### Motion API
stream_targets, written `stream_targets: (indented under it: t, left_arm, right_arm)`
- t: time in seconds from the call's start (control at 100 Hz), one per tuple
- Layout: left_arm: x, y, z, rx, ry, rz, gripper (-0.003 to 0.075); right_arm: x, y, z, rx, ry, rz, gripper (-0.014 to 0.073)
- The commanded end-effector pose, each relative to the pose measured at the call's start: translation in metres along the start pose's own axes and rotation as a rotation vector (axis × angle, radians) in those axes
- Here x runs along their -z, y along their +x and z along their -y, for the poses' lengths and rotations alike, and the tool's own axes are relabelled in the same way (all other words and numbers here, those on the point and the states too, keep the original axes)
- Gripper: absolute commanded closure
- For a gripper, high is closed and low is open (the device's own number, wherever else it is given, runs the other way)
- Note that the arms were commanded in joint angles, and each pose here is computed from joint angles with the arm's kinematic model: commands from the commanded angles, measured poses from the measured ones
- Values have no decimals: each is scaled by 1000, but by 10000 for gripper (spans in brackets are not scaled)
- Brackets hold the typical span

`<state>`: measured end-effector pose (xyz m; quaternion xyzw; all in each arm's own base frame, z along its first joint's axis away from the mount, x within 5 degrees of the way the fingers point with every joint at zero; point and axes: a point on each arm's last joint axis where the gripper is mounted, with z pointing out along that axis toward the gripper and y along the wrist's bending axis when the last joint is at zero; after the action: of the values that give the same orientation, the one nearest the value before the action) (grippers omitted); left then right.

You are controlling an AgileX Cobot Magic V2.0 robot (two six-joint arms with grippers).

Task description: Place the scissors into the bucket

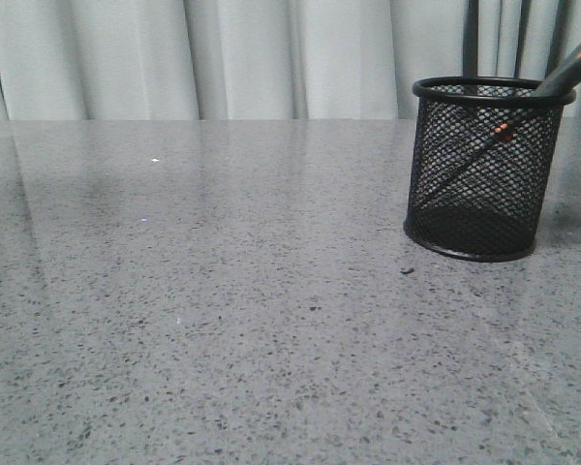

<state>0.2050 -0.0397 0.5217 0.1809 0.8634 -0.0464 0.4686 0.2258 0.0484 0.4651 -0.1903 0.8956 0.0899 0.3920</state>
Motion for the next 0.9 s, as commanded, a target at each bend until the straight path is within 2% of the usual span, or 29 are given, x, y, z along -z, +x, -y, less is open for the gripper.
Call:
stream_targets:
  t: [0.0, 0.1, 0.19, 0.22, 0.38, 0.51, 0.65, 0.76, 0.89]
  left_arm:
    - [19, -9, 2, 9, -12, 122, 379]
    - [19, -10, 1, 0, -15, 124, 510]
    - [18, -9, 1, -10, -16, 122, 680]
    - [19, -9, 2, -15, -16, 122, 744]
    - [19, 2, 3, -14, -33, 170, 741]
    - [24, 27, 9, 14, -61, 318, 741]
    - [28, 77, 17, 61, -110, 511, 741]
    - [28, 127, 23, 87, -161, 639, 741]
    - [20, 187, 33, 96, -188, 679, 741]
  right_arm:
    - [36, -10, -6, 25, 33, 197, 355]
    - [51, -11, -12, 16, 20, 295, 477]
    - [61, -8, -17, -6, 7, 398, 643]
    - [63, -5, -18, -17, 4, 430, 670]
    - [57, 23, -18, -64, 54, 556, 660]
    - [44, 59, -16, -102, 114, 644, 665]
    - [35, 104, -16, -130, 182, 751, 665]
    - [32, 140, -19, -137, 221, 818, 665]
    - [21, 182, -24, -141, 236, 829, 665]
